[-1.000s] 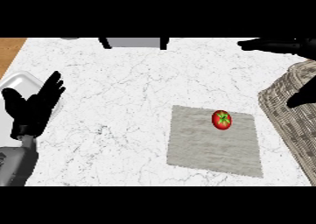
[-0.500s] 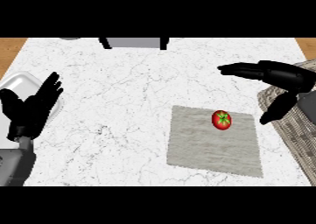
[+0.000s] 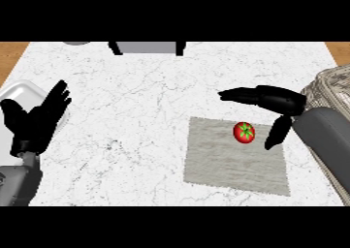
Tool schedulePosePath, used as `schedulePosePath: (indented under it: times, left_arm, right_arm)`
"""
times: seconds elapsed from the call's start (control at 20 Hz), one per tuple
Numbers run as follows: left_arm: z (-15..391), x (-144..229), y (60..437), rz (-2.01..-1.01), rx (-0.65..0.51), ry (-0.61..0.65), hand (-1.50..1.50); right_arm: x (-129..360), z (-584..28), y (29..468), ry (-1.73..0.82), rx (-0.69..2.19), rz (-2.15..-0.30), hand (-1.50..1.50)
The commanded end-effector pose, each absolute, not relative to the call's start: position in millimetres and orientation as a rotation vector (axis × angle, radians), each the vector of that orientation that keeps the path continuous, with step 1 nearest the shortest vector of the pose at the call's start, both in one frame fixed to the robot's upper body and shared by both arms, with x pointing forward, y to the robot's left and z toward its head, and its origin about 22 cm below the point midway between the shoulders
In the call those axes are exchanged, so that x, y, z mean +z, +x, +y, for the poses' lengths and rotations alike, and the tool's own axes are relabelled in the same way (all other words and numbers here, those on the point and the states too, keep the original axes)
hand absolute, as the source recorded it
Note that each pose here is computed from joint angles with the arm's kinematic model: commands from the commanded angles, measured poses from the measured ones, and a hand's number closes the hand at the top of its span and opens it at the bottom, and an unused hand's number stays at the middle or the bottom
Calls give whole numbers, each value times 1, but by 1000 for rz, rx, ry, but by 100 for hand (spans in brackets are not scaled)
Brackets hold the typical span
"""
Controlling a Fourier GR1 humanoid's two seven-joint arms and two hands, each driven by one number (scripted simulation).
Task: Pick the tomato from the placemat and place it in the basket
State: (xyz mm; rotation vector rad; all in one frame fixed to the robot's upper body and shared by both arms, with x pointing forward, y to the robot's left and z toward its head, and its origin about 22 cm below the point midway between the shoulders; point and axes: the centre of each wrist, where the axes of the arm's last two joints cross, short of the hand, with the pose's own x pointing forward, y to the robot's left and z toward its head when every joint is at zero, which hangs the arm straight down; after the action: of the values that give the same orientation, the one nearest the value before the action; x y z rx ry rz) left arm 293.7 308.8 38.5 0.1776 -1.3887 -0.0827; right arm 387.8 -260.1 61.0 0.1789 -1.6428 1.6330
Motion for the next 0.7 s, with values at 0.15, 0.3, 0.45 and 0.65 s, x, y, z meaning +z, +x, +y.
schedulePosePath:
  times: [0.15, 0.3, 0.45, 0.65]
  left_arm:
    - [313, 25, 297, -1384, -85, 186, 0]
    - [314, 46, 297, -1392, -86, 193, 0]
    - [330, 42, 289, -1389, -85, 183, 0]
    - [298, 21, 303, -1400, -78, 175, 0]
  right_arm:
    - [31, -242, 392, 225, 1754, -1548, -150]
    - [36, -257, 398, 206, 1763, -1527, -150]
    - [41, -272, 412, 213, 1744, -1541, -150]
    - [21, -263, 403, 267, 1741, -1557, -150]
